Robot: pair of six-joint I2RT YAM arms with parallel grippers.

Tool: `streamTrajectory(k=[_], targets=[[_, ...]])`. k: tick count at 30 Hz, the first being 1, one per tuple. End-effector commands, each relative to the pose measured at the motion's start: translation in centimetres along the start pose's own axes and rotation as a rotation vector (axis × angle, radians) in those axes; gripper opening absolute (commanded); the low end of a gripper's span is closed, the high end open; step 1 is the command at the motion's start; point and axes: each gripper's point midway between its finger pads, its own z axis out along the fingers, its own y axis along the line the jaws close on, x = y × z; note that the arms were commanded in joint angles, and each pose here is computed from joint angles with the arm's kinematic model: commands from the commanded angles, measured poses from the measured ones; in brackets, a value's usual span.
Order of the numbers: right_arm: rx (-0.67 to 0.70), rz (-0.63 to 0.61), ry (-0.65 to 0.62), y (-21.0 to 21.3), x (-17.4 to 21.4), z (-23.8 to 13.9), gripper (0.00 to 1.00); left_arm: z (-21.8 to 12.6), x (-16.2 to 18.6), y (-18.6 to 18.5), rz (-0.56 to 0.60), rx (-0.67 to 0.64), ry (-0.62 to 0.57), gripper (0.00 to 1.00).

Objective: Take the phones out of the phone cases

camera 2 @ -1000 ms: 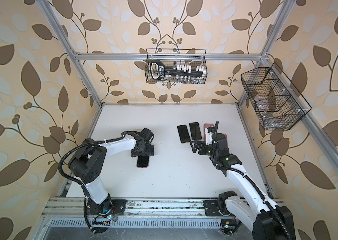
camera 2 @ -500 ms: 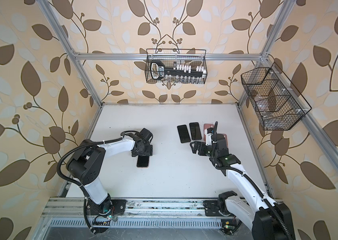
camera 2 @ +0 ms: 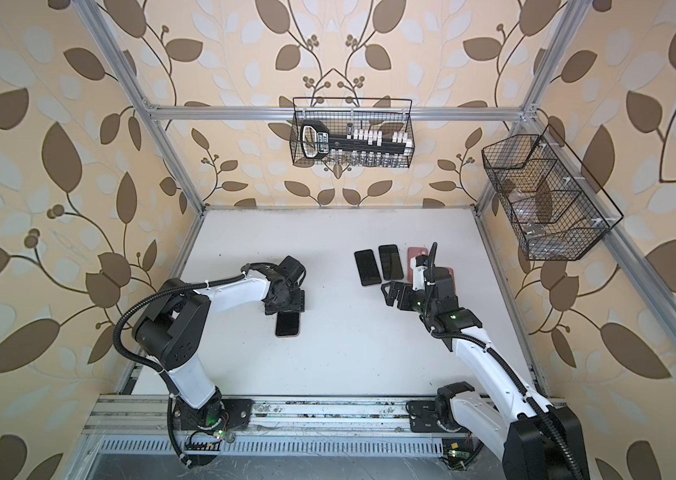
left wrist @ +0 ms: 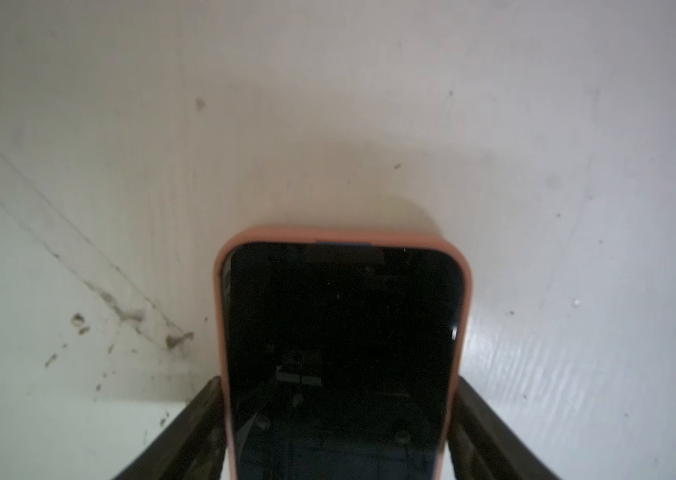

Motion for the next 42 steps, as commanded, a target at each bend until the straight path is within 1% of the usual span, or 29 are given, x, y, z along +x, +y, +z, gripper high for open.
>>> streamTrajectory(k=[1,4,10,14,20,25,31,33,37,40,42], targets=[[-0.009,-0.001,0.008,-0.2,0.5,0.1,1.0,-1.8,0.8,-2.1,-0.003,0.002,0.036,0.67],[-0.012,0.004,0.007,-0.3,0.5,0.0,1.0,-3.0,0.8,-4.0,0.009,-0.004,0.025,0.67],[-0.013,0.005,0.005,-0.5,0.5,-0.4,1.0,-4.4,0.1,-8.9,0.008,0.077,0.006,0.65],[-0.01,0.011,-0.001,-0.9,0.5,-0.8,1.0,-4.0,-0.1,-12.3,0.024,0.117,-0.001,0.65],[-0.003,0.021,-0.009,-1.7,0.6,-1.7,1.0,-2.4,-0.3,-15.7,0.026,0.144,0.016,0.66],[0.003,0.028,-0.021,-2.4,0.6,-2.5,1.0,-1.4,-0.3,-16.8,0.023,0.142,0.021,0.67],[0.008,0.035,-0.01,-2.8,0.9,-2.7,1.0,-0.6,-0.1,-16.8,0.018,0.131,0.031,0.72],[0.006,0.039,-0.006,-2.8,1.0,-2.6,1.0,-0.6,0.0,-16.7,0.017,0.128,0.033,0.76],[0.004,0.042,0.001,-2.8,1.1,-2.5,1.0,-0.5,0.0,-16.7,0.014,0.126,0.036,0.81],[0.0,0.045,0.008,-2.6,1.2,-2.4,1.0,-0.9,-0.2,-16.8,0.013,0.132,0.031,0.87],[0.04,0.056,0.009,-3.0,1.2,-2.3,1.0,-1.4,-0.3,-17.1,0.015,0.146,0.025,0.93]])
